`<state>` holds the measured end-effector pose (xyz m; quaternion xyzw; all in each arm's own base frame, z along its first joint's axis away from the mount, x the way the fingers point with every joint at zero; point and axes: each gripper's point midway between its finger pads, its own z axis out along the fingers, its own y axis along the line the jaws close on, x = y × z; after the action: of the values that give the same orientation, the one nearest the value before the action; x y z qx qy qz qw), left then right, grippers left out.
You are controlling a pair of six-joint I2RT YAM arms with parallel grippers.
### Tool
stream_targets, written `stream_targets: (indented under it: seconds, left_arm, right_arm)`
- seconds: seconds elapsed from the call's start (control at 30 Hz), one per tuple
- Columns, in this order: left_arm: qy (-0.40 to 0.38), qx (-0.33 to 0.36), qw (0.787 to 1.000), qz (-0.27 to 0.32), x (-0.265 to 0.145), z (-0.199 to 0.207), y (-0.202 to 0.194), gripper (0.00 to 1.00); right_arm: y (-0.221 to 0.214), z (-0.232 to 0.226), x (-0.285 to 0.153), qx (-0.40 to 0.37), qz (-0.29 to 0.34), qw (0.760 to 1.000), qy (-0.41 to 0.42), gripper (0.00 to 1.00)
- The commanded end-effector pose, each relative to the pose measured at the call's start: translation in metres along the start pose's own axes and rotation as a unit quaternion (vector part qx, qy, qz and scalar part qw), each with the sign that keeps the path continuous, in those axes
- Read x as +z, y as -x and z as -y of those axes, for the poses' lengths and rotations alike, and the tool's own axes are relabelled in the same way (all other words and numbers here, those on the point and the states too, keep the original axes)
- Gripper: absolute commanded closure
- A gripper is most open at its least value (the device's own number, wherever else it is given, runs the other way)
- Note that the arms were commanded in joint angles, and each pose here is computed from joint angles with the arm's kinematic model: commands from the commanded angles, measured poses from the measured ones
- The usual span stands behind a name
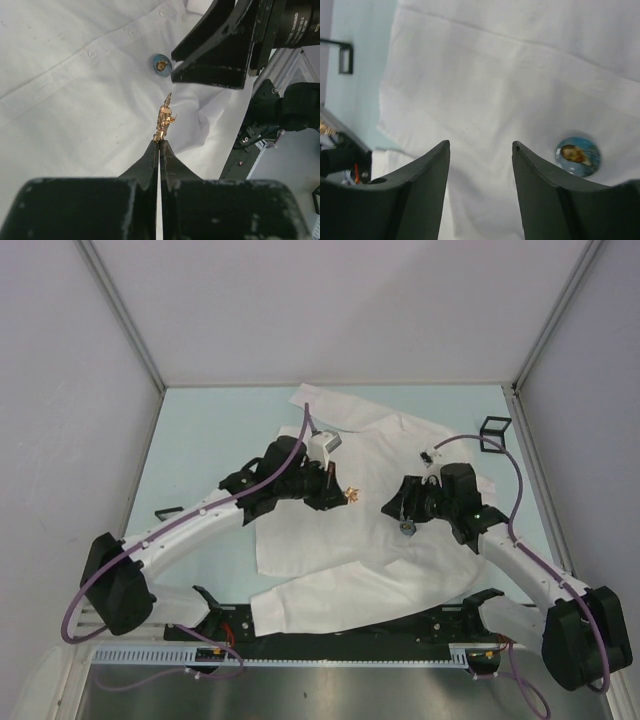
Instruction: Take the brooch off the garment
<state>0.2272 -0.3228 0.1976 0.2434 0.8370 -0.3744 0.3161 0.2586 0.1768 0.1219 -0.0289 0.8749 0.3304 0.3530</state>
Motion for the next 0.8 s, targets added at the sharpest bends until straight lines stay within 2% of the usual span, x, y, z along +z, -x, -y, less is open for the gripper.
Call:
stream_targets:
  seconds: [0.0, 0.1, 0.2, 0.3, 0.43, 0.57, 0.77]
  left_arm:
    - [-0.070, 0.024, 0.996, 0.052, -0.021, 0.018, 0.024, 1.00]
    - [-0.111, 0.013, 0.991, 0.072, -0.030, 0.030, 0.032, 1.00]
    - [-0.126, -0.001, 0.990, 0.063, -0.035, 0.036, 0.037, 1.00]
    - [-0.143, -0.019, 0.988, 0.051, -0.040, 0.036, 0.040, 1.00]
    - [-0.147, -0.017, 0.986, 0.082, -0.046, 0.024, 0.049, 1.00]
    - [-0.151, -0.029, 0.984, 0.086, -0.046, 0.017, 0.038, 1.00]
    - [-0.141, -0.025, 0.987, 0.077, -0.046, 0.011, 0.033, 1.00]
  right_arm:
    - [-0.003, -0.058, -0.008, -0.027, -0.025, 0.991, 0.125, 0.41]
    - [-0.007, -0.105, -0.017, -0.058, -0.023, 0.976, 0.209, 0.38]
    - [-0.010, -0.138, -0.026, -0.090, -0.017, 0.962, 0.258, 0.34]
    - [-0.015, -0.151, -0.028, -0.106, -0.017, 0.955, 0.276, 0.31]
    - [-0.013, -0.163, -0.028, -0.113, -0.012, 0.947, 0.300, 0.30]
    - [-0.004, -0.168, -0.028, -0.098, 0.002, 0.949, 0.299, 0.32]
    - [0.011, -0.183, -0.035, -0.100, 0.031, 0.940, 0.325, 0.31]
